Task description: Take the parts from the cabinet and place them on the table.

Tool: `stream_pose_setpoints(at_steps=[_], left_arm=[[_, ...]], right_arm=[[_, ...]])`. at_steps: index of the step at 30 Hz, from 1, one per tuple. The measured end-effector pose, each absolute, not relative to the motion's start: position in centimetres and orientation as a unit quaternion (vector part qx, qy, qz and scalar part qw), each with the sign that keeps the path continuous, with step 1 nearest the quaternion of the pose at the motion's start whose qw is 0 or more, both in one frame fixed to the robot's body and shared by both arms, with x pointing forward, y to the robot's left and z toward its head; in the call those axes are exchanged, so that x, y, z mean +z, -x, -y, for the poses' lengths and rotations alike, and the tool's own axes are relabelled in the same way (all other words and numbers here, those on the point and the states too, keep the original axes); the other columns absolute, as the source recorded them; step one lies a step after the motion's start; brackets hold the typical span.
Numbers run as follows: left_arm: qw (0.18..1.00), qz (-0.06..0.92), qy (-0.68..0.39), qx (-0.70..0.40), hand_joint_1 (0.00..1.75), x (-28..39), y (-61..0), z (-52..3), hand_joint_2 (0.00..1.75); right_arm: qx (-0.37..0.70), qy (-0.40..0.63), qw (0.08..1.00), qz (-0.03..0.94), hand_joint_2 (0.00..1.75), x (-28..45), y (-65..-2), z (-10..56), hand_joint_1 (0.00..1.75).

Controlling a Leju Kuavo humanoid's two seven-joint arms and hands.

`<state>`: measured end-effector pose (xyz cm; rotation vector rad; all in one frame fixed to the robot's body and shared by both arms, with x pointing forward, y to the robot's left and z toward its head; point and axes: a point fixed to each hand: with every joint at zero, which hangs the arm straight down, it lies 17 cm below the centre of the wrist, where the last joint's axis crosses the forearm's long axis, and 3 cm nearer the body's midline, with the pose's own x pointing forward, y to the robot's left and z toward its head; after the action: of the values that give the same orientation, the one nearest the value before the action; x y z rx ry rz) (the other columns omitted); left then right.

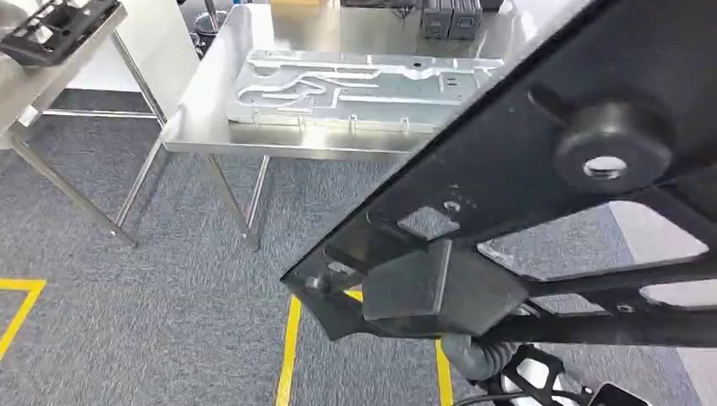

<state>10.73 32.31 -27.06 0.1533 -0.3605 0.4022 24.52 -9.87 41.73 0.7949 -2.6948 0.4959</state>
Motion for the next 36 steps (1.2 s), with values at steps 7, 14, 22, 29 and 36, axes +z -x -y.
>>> stream_pose_setpoints(at_steps=[7, 14, 22, 29, 36], left_arm=[[0.961, 0.180, -0.076, 0.197, 0.00, -27.0, -10.9, -32.3, 1.75], [0.961, 0.180, -0.076, 0.197, 0.00, -27.0, -11.1, -32.3, 1.75], [0.961, 0.177, -0.078, 0.196, 0.00, -27.0, -11.1, -32.5, 1.75], [0.960, 0.175, -0.083, 0.203, 0.00, -27.0, -11.0, -33.2, 1.75], [0.959, 0.178, -0.084, 0.205, 0.00, -27.0, -11.3, -33.3, 1.75]], right_arm=[[0.168, -0.261, 0.139, 0.940, 1.75, 42.1, -24.3, 10.7, 1.71], [0.166, -0.257, 0.131, 0.943, 1.75, 42.5, -23.9, 11.0, 1.71], [0.143, -0.253, 0.126, 0.949, 1.75, 43.5, -24.1, 12.0, 1.71], [0.139, -0.247, 0.117, 0.952, 1.75, 44.1, -23.8, 12.3, 1.71], [0.142, -0.250, 0.106, 0.952, 1.75, 44.7, -23.5, 12.3, 1.71]])
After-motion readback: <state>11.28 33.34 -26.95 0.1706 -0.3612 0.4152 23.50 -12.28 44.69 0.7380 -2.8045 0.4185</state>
